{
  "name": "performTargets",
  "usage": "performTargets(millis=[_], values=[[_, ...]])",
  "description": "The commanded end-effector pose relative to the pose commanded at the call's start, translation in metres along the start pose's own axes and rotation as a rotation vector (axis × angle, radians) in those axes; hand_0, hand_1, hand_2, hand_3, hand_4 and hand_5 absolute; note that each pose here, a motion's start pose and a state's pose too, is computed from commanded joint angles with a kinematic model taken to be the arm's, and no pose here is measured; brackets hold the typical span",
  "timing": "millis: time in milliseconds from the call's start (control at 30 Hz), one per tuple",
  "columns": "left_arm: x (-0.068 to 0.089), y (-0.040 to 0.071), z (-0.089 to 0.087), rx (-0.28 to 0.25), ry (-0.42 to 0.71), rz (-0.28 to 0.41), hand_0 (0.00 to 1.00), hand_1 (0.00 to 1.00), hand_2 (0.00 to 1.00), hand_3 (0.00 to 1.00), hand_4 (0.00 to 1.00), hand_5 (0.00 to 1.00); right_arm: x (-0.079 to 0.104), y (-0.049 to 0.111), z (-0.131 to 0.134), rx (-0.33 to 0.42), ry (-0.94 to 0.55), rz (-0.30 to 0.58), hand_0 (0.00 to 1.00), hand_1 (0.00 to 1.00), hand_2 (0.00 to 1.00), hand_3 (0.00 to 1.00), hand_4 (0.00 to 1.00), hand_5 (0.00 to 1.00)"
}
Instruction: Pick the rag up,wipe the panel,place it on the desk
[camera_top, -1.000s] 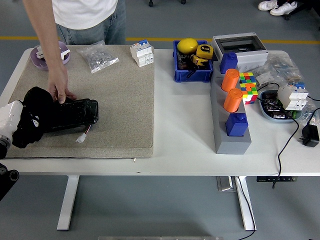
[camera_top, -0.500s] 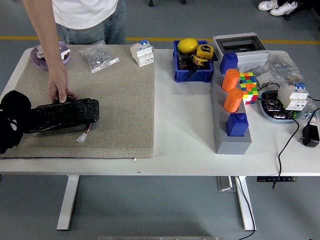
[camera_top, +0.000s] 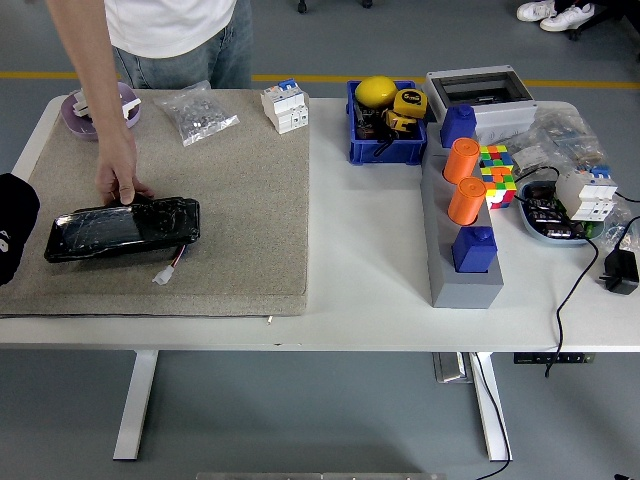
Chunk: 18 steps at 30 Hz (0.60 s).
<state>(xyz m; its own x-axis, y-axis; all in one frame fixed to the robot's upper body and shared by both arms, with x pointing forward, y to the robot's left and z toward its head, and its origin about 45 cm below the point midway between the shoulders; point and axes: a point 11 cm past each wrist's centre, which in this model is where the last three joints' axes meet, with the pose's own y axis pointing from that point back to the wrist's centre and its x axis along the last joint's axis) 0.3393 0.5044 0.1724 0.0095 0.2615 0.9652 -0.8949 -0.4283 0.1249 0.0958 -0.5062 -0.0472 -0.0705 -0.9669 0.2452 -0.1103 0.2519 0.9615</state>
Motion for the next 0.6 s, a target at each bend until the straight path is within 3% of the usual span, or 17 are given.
performTargets(millis=[167,200,367,400,567,600], values=[[-0.004,-0.005,-0.004,-0.018,-0.05,-0.025,0.214,0.163,0.522,0.44,0.091,0.002,0.0,0.0,-0.001,0.003,0.001,0.0,0.732,0.543,0.715,0.749,0.998,0.616],[-0.005,-0.006,-0.004,-0.019,-0.057,-0.031,0.261,0.369,0.522,0.442,0.02,0.002,0.0,0.0,-0.001,0.003,0.001,0.0,0.732,0.543,0.715,0.749,0.998,0.616],[-0.011,-0.007,-0.005,-0.022,-0.09,-0.067,0.261,0.369,0.522,0.442,0.02,0.002,0.0,0.0,-0.002,0.005,0.001,0.002,0.732,0.543,0.715,0.749,0.998,0.616],[-0.013,-0.007,-0.004,-0.026,-0.088,-0.076,0.326,0.486,0.529,0.451,0.002,0.002,0.0,0.0,-0.002,0.004,0.001,0.003,0.732,0.539,0.715,0.749,0.998,0.617],[-0.019,-0.005,-0.002,-0.036,-0.1,-0.111,0.326,0.486,0.529,0.451,0.002,0.002,0.0,0.0,-0.001,0.004,0.0,0.003,0.732,0.539,0.715,0.749,0.998,0.617],[-0.02,-0.005,-0.002,-0.032,-0.108,-0.118,0.358,0.604,0.578,0.468,0.024,0.002,0.0,0.0,-0.001,0.004,0.001,0.004,0.732,0.537,0.716,0.749,0.998,0.617]])
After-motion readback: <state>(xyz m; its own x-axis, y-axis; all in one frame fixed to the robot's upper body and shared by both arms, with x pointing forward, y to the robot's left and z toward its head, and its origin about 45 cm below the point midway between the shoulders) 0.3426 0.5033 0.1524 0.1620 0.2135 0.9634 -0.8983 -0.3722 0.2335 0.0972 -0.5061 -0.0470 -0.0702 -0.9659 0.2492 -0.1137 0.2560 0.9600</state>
